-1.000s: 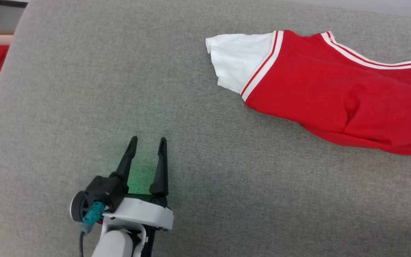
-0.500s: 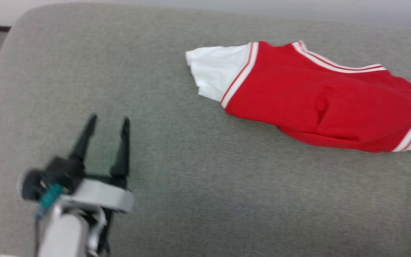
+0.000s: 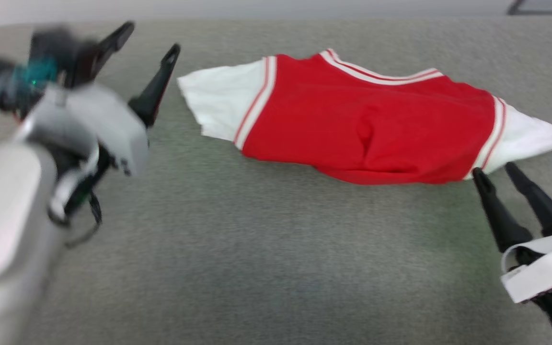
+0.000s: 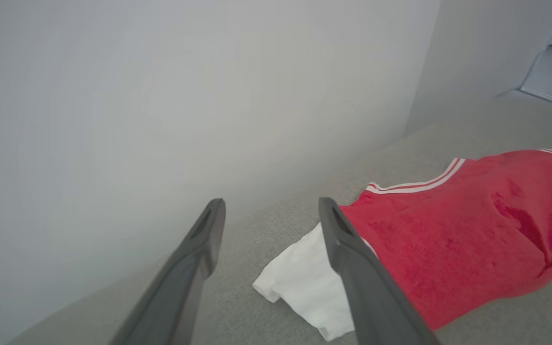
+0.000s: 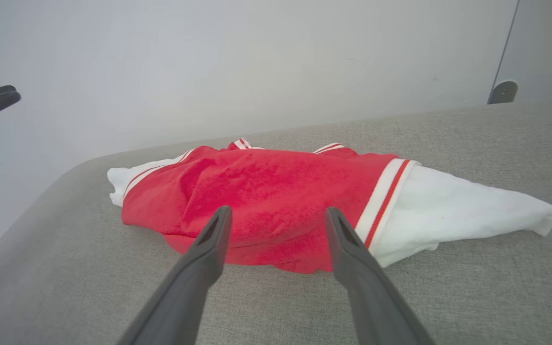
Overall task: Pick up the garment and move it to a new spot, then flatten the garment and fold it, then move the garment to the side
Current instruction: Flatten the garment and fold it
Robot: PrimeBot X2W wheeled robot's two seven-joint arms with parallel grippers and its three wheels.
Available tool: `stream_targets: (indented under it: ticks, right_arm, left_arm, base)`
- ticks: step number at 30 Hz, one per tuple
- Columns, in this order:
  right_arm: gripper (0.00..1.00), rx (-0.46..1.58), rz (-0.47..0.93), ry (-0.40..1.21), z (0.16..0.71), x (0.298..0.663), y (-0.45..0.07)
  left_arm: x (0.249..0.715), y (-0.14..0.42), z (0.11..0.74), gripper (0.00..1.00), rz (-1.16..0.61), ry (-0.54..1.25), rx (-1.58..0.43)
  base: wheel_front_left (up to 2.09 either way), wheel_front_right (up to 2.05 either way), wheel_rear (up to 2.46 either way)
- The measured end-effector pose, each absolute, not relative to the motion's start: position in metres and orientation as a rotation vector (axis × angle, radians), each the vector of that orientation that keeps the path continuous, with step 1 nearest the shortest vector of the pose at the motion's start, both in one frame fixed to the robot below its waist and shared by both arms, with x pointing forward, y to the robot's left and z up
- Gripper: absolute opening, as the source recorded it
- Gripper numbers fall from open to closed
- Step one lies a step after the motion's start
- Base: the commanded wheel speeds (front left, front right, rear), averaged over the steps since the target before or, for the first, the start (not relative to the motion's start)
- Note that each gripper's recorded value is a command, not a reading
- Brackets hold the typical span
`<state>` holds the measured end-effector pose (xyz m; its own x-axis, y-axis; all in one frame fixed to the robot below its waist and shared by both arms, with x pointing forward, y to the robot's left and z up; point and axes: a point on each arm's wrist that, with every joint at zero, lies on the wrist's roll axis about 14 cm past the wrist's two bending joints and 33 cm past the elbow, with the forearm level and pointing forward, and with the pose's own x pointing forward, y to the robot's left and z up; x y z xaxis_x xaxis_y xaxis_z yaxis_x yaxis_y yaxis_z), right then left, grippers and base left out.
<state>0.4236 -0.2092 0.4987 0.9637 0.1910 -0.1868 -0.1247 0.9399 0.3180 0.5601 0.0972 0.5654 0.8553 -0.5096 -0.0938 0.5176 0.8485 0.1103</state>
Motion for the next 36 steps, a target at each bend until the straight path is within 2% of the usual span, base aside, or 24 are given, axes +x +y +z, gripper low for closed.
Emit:
stream_targets:
  ticks: [6, 11, 18, 24, 30, 31, 32, 33, 34, 35, 36]
  right_arm:
    - [1.00, 0.308, 0.145, 0.197, 0.497, 0.415, -0.209]
    - [1.00, 0.310, 0.111, 0.205, 0.489, 0.409, -0.215]
    - [1.00, 0.304, 0.047, 0.233, 0.473, 0.401, -0.228]
    - [1.00, 0.287, -0.012, 0.264, 0.463, 0.392, -0.244]
    - [1.00, 0.276, -0.041, 0.276, 0.459, 0.391, -0.254]
    - [1.00, 0.271, -0.040, 0.269, 0.462, 0.392, -0.256]
    - [1.00, 0.267, -0.041, 0.266, 0.463, 0.393, -0.257]
    - [1.00, 0.258, -0.041, 0.266, 0.464, 0.394, -0.260]
    - [1.00, 0.248, -0.039, 0.266, 0.466, 0.395, -0.262]
    - [1.00, 0.237, -0.037, 0.263, 0.468, 0.397, -0.264]
    - [1.00, 0.222, -0.033, 0.262, 0.471, 0.400, -0.267]
  left_arm:
    - [0.591, 0.061, 0.531, 1.00, -0.690, 0.331, 0.199]
    - [0.617, 0.052, 0.494, 1.00, -0.718, 0.531, 0.223]
    - [0.629, 0.040, 0.424, 1.00, -0.759, 0.782, 0.301]
    - [0.631, 0.027, 0.386, 1.00, -0.798, 0.922, 0.289]
    - [0.627, 0.021, 0.378, 0.99, -0.832, 1.005, 0.266]
    - [0.625, 0.021, 0.379, 0.74, -0.834, 1.017, 0.263]
    - [0.624, 0.021, 0.379, 0.55, -0.837, 1.026, 0.262]
    - [0.622, 0.022, 0.379, 0.44, -0.840, 1.034, 0.264]
    - [0.620, 0.022, 0.379, 0.25, -0.844, 1.041, 0.267]
    - [0.618, 0.022, 0.379, 0.00, -0.848, 1.046, 0.274]
    - [0.617, 0.021, 0.379, 0.00, -0.853, 1.050, 0.277]
  base:
    - [0.00, 0.00, 0.00]
    - [0.00, 0.00, 0.00]
    - [0.00, 0.00, 0.00]
    - [0.00, 0.00, 0.00]
    - [0.00, 0.00, 0.00]
    - [0.00, 0.00, 0.00]
    - [0.00, 0.00, 0.00]
    - [0.00, 0.00, 0.00]
    - [0.00, 0.00, 0.00]
    - [0.00, 0.00, 0.00]
    - [0.00, 0.00, 0.00]
